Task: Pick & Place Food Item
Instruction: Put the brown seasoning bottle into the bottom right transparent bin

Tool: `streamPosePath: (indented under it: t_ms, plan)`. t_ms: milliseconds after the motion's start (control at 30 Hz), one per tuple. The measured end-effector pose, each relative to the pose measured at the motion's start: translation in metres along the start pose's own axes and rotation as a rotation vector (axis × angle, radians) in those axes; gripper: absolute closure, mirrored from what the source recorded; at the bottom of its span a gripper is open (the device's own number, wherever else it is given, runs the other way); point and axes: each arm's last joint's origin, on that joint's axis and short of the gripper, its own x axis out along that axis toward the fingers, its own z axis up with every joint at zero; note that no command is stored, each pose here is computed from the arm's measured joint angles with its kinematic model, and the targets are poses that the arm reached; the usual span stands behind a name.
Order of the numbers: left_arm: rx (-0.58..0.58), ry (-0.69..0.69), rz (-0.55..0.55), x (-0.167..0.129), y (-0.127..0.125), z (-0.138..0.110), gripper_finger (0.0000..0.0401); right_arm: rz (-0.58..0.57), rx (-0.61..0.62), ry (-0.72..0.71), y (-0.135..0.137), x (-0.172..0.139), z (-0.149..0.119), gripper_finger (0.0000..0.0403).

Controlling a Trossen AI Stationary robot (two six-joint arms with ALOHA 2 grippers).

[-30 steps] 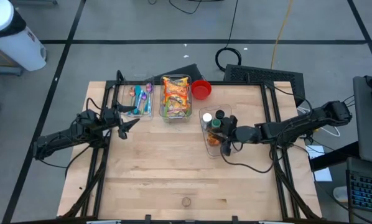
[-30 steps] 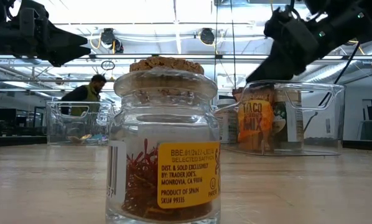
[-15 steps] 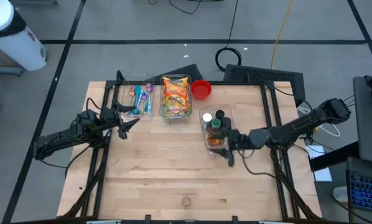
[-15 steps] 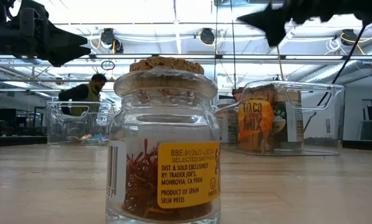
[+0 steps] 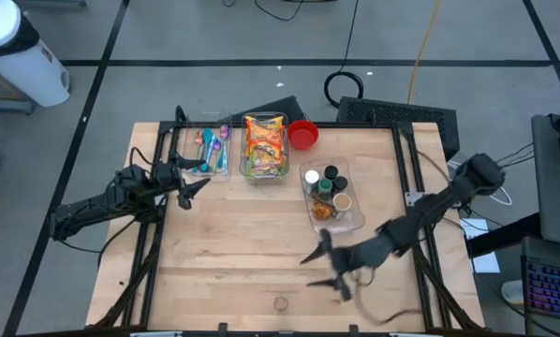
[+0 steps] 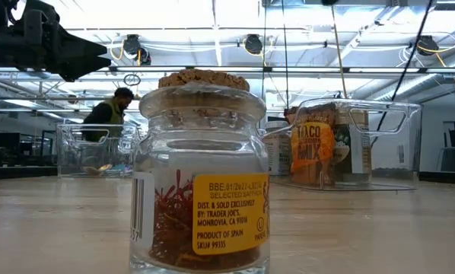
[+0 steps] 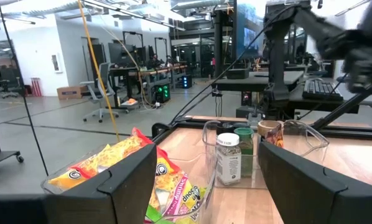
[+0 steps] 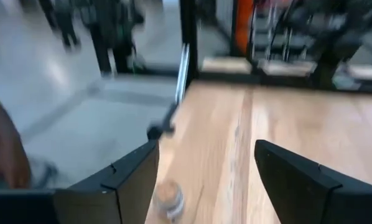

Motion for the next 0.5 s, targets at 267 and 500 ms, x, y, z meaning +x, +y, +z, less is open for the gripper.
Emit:
streamPosePath:
  t_ms: [267,500]
  plan:
    - [0.000,0.000,0.000,0.000,0.000,0.000,0.0118,-0.037,-0.112,0.339,0.026,0.078,-0.005,0.0121]
    - [0.000,0.000,0.000,0.000,0.000,0.000,0.0118,0.053,-0.099,0.431,0.033,0.113,-0.036,0.0104]
